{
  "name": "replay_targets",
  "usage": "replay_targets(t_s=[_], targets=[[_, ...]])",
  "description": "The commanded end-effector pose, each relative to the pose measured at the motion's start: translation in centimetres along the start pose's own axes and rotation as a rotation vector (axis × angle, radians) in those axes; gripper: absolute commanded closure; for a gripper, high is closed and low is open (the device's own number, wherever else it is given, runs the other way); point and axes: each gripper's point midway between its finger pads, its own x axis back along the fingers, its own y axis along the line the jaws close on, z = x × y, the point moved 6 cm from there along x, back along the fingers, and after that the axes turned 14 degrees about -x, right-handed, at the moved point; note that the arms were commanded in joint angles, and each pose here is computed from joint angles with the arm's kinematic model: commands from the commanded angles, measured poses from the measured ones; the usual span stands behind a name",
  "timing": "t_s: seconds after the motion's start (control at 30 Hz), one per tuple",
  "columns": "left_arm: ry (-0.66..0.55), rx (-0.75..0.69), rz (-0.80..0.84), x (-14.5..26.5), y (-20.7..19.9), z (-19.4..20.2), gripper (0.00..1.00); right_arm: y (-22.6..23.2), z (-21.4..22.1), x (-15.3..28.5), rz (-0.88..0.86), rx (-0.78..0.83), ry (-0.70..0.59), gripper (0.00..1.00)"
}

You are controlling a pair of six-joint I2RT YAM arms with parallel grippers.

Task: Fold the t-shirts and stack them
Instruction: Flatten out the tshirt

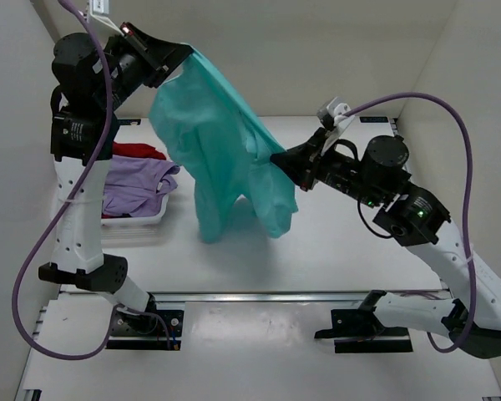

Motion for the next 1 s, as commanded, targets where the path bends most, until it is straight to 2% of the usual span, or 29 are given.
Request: replay_targets(t_s=[0.0,0.17,0.27,0.37,0.53,0.67,0.77,0.9,0.97], targets=[[-0.155,-0.074,0.007,-0.5,-1.2,-3.0,1.0,2.0,0.7,2.2,-0.152,-0.114,0.128,1.0],[-0.151,-0.087,0.207,-1.5,-4.1,-2.4,1.0,-0.4,-2.3,4.5,-0.114,-0.097,0.061,1.0],[-0.002,-0.079,0.292,-2.4,-5.7,1.5,1.0,-5.1,-4.3,8.6,0.096,-0.047,-0.074,1.0],[0.198,-0.056,0.375,-2.3,-7.8,6.9,1.0,-6.2,-5.5,13.0,0.155,0.063,-0.153,1.0],[0.44,0.05,0.498,-0.2,-11.7,14.3,1.0,-6.4,-6.0,12.6,0.194,0.058,-0.134,1.0],[0.511,0.175,0.563,1.1,-13.6,16.0,1.0,-8.4,-8.3,14.1,0.344,0.171,-0.175,1.0],[0.494,0.216,0.504,0.3,-12.4,15.6,1.0,-11.3,-9.6,12.0,0.315,0.133,-0.184,1.0],[0.33,0.318,0.177,-0.7,-5.4,12.6,1.0,-17.0,-10.2,7.3,0.265,-0.012,-0.19,1.0],[0.273,0.396,-0.062,-0.9,0.2,13.5,1.0,-21.7,-10.3,3.2,0.247,-0.067,-0.142,1.0]])
